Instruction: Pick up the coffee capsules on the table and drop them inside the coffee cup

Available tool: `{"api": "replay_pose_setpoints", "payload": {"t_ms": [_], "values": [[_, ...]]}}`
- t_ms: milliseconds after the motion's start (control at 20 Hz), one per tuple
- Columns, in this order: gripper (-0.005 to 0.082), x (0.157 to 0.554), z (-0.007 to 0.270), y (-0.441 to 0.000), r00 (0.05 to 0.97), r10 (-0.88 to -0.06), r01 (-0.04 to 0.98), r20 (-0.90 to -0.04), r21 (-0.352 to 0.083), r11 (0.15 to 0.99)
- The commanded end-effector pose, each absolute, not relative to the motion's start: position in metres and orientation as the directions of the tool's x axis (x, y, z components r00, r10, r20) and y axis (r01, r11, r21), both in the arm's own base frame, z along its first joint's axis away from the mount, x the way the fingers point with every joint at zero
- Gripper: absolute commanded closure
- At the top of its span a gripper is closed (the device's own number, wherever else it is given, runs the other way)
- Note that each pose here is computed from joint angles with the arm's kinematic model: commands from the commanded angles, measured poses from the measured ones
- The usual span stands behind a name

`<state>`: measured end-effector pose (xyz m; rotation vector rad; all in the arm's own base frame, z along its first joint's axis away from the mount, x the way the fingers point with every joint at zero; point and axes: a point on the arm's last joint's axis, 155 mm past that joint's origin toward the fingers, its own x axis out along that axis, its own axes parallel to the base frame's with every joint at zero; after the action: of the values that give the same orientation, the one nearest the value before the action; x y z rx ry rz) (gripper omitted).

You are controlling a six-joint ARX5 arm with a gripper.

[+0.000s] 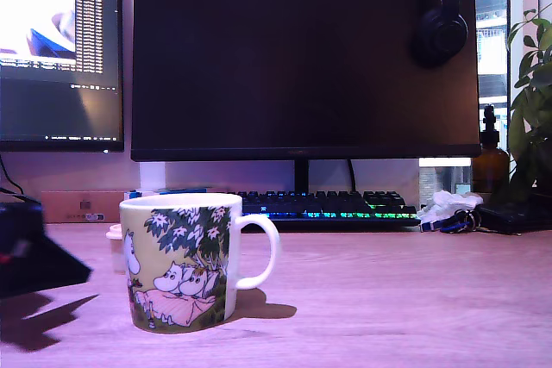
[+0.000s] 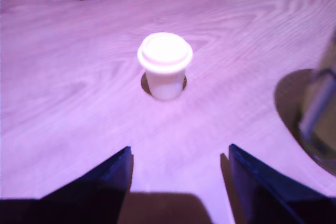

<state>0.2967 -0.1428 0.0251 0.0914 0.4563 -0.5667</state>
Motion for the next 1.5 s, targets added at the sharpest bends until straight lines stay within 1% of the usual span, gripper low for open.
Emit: {"api": "replay_pose_setpoints", "payload": {"t_ms": [0,100,250,450,700,1050,1100,1200,1300,1350,1450], "values": [[0.0233,0.302,0.024,-0.145,0.747,-0.504,0.545,-0.435,-0.034,0.838],[0.0234,0.306,0.021,-0.147,0.745,-0.505,0.547,-0.435,-0.033,0.836],[0.0234,0.312,0.019,-0.154,0.731,-0.530,0.575,-0.428,-0.030,0.817],[0.0234,0.320,0.014,-0.161,0.716,-0.547,0.591,-0.434,-0.042,0.806],[0.0234,0.338,0.016,-0.167,0.721,-0.549,0.593,-0.423,-0.032,0.804],[0.0240,0.354,0.004,-0.176,0.699,-0.567,0.610,-0.435,-0.050,0.791],[0.0255,0.356,0.005,-0.177,0.701,-0.568,0.610,-0.432,-0.048,0.791],[0.0322,0.360,0.008,-0.178,0.705,-0.569,0.611,-0.423,-0.045,0.790],[0.0371,0.362,0.010,-0.179,0.707,-0.570,0.611,-0.419,-0.043,0.790],[0.0415,0.362,0.010,-0.179,0.707,-0.570,0.611,-0.419,-0.043,0.790],[0.0552,0.361,0.008,-0.179,0.704,-0.569,0.611,-0.425,-0.046,0.790]]}}
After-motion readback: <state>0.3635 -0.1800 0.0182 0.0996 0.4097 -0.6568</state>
